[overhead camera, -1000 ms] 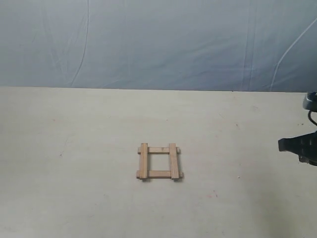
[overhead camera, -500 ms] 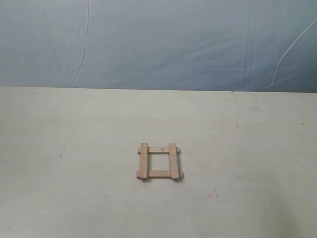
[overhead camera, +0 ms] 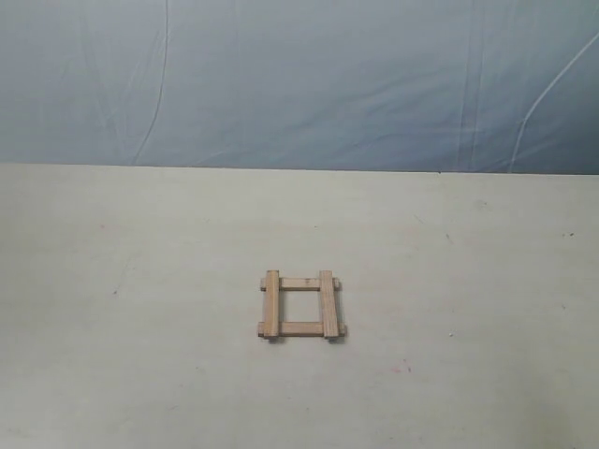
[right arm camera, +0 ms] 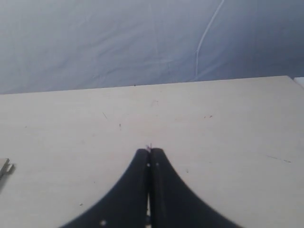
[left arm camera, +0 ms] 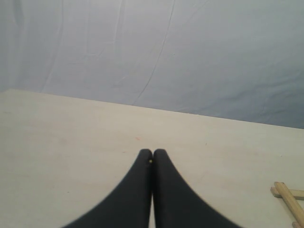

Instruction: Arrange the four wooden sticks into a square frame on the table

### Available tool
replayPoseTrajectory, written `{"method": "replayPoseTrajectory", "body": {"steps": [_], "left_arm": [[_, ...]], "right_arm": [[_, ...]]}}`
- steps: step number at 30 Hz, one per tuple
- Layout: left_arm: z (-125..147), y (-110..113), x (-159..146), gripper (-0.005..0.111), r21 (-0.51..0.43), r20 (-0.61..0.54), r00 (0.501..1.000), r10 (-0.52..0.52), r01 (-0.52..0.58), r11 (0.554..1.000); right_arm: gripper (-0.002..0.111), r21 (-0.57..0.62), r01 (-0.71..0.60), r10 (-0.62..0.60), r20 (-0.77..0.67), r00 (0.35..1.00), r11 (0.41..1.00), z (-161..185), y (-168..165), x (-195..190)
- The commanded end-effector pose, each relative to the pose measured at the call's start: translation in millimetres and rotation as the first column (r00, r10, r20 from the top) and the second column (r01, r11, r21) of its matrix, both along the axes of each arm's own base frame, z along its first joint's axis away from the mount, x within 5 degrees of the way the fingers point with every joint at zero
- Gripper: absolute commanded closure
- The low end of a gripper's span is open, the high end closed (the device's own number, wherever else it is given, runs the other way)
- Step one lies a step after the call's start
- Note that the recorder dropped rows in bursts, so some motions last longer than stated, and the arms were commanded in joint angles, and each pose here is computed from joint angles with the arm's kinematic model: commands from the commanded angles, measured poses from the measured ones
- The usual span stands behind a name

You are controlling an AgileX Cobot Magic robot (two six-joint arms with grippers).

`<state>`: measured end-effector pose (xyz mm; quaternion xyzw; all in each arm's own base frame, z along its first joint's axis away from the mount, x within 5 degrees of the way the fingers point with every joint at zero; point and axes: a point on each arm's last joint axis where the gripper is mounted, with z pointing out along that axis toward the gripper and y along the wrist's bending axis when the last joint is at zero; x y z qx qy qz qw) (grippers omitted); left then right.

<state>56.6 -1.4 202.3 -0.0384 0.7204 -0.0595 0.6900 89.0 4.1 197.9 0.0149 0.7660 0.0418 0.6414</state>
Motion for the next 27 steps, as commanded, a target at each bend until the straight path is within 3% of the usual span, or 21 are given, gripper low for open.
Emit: {"method": "replayPoseTrajectory", "body": {"steps": [1, 13, 27], "left_arm": [[-0.6, 0.2, -0.2, 0.107, 0.0, 0.001, 1.0, 0.003, -0.003, 1.0], [-0.6, 0.2, -0.2, 0.107, 0.0, 0.001, 1.0, 0.003, -0.003, 1.0], [-0.6, 0.2, -0.2, 0.107, 0.0, 0.001, 1.0, 0.003, -0.003, 1.0]], "right_arm": [[0.109, -0.003, 0.001, -0.001, 0.027, 1.0, 1.0, 0.5, -0.5, -7.8], [0.109, -0.019, -0.004, 0.008, 0.184, 0.983, 1.0, 9.8, -1.0, -28.7], [0.109, -0.032, -0.007, 0.012, 0.13, 0.991, 0.999, 4.5, -0.9, -29.5]]}}
